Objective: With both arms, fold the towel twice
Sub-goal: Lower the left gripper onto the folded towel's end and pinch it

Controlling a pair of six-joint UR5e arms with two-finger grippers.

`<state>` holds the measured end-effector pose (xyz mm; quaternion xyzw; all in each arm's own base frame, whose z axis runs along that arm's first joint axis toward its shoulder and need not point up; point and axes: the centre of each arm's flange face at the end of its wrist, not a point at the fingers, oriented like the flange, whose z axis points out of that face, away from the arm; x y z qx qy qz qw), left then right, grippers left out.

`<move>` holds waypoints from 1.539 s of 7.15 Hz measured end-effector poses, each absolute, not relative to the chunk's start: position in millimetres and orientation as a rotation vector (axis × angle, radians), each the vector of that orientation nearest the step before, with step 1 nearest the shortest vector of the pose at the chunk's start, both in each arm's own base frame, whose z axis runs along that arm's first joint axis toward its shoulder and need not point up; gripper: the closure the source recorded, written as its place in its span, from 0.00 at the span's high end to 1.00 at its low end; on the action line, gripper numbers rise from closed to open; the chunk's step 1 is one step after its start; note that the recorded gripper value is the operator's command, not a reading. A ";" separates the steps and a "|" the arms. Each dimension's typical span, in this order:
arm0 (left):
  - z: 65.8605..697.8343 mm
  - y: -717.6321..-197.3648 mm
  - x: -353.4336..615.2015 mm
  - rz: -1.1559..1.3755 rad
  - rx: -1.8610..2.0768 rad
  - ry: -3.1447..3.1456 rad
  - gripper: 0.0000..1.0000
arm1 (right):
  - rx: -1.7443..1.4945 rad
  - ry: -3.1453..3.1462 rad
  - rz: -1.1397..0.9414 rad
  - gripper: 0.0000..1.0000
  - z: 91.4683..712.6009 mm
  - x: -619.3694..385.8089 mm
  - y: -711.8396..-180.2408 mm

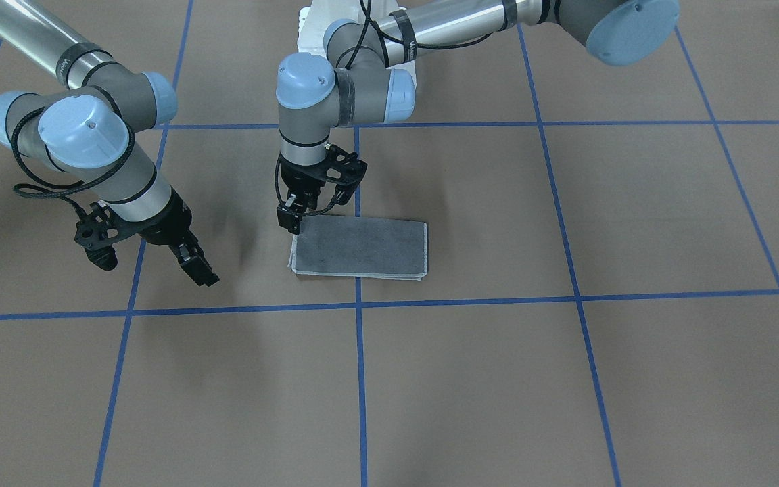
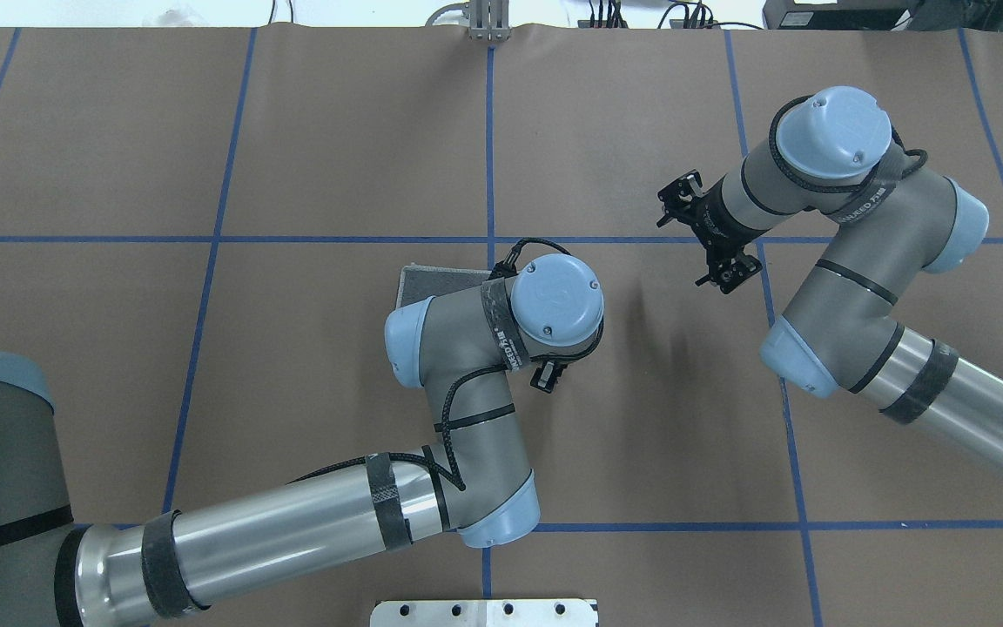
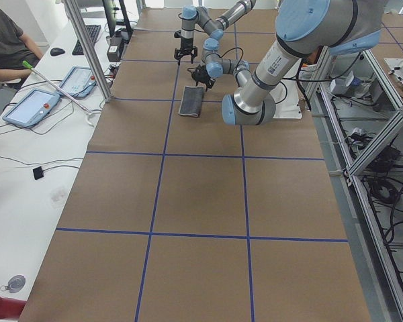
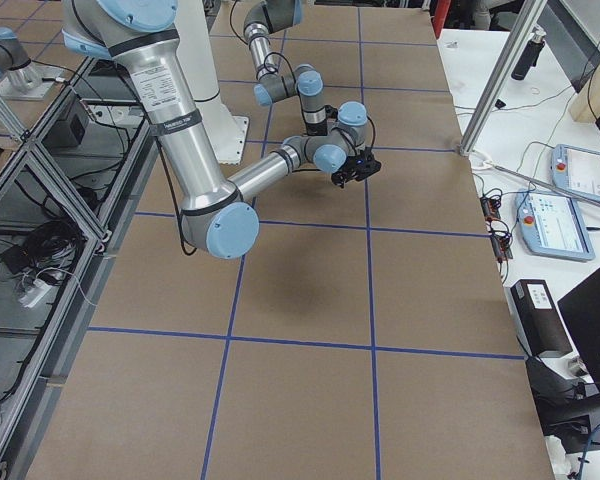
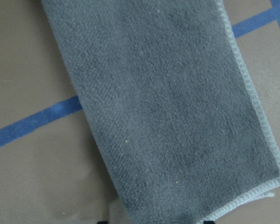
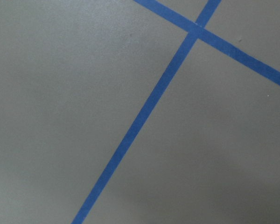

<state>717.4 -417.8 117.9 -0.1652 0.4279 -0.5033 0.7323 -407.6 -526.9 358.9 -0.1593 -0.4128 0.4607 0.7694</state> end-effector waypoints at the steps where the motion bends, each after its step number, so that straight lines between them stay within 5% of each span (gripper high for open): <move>1: 114.7 -414.2 719.4 -1.105 -0.367 0.941 0.66 | -0.344 -0.895 1.004 1.00 359.6 -406.2 -528.3; 6: 115.3 -408.5 723.0 -1.101 -0.371 0.933 0.38 | -0.346 -0.888 1.013 1.00 363.0 -404.5 -531.7; 8: 115.7 -408.9 722.4 -1.102 -0.370 0.933 0.03 | -0.345 -0.888 1.014 1.00 363.1 -403.3 -532.9; 11: 114.8 -409.1 721.4 -1.101 -0.370 0.934 0.00 | -0.344 -0.891 1.017 1.00 362.2 -401.1 -534.8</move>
